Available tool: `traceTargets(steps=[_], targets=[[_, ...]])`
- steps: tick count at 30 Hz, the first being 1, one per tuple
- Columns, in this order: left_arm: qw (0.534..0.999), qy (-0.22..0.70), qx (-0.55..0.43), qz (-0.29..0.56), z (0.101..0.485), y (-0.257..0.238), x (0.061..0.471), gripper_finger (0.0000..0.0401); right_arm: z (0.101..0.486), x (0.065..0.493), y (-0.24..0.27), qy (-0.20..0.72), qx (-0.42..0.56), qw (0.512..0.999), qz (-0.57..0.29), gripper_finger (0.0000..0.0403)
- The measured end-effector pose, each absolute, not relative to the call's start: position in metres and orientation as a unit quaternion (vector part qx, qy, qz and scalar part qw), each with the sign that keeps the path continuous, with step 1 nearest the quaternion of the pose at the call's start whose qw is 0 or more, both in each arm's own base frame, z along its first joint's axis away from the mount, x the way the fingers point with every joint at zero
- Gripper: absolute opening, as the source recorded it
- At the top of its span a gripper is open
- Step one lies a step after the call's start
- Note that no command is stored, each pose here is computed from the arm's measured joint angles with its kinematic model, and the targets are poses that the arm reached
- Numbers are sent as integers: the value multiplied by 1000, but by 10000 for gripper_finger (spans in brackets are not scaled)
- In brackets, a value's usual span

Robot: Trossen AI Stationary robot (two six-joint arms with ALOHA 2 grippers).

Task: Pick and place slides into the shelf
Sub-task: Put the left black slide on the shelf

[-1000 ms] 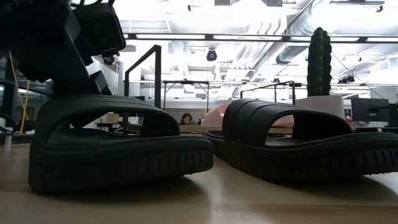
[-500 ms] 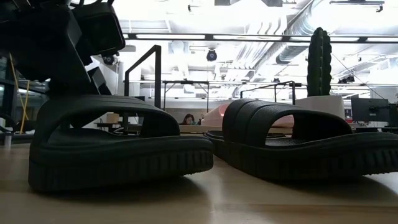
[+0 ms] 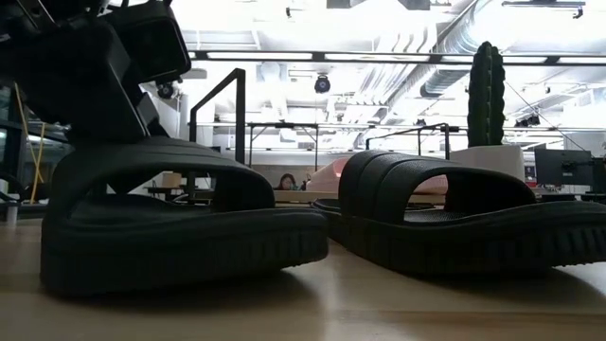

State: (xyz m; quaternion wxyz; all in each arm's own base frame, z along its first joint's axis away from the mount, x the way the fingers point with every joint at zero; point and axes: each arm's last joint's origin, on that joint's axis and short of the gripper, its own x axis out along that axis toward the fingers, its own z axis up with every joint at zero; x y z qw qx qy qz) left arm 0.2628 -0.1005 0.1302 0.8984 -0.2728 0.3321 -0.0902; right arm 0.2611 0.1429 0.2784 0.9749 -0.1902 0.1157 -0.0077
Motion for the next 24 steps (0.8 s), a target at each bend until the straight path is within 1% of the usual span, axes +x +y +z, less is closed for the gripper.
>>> traceTargets(steps=[6, 12, 16, 19, 24], targets=[[902, 325, -266, -97, 132, -101, 263, 6, 278, 261, 143, 116, -190, 975, -8, 129], [905, 309, -269, -115, 135, -102, 265, 13, 278, 261, 143, 116, -194, 974, -8, 129], [905, 310, -268, -117, 135, -102, 265, 4, 278, 261, 143, 116, -195, 974, -7, 129], [905, 309, -267, -117, 135, -102, 265, 6, 278, 261, 143, 116, -199, 973, -8, 129], [908, 294, -271, -123, 138, -103, 267, 4, 279, 260, 142, 118, -213, 969, -39, 129]])
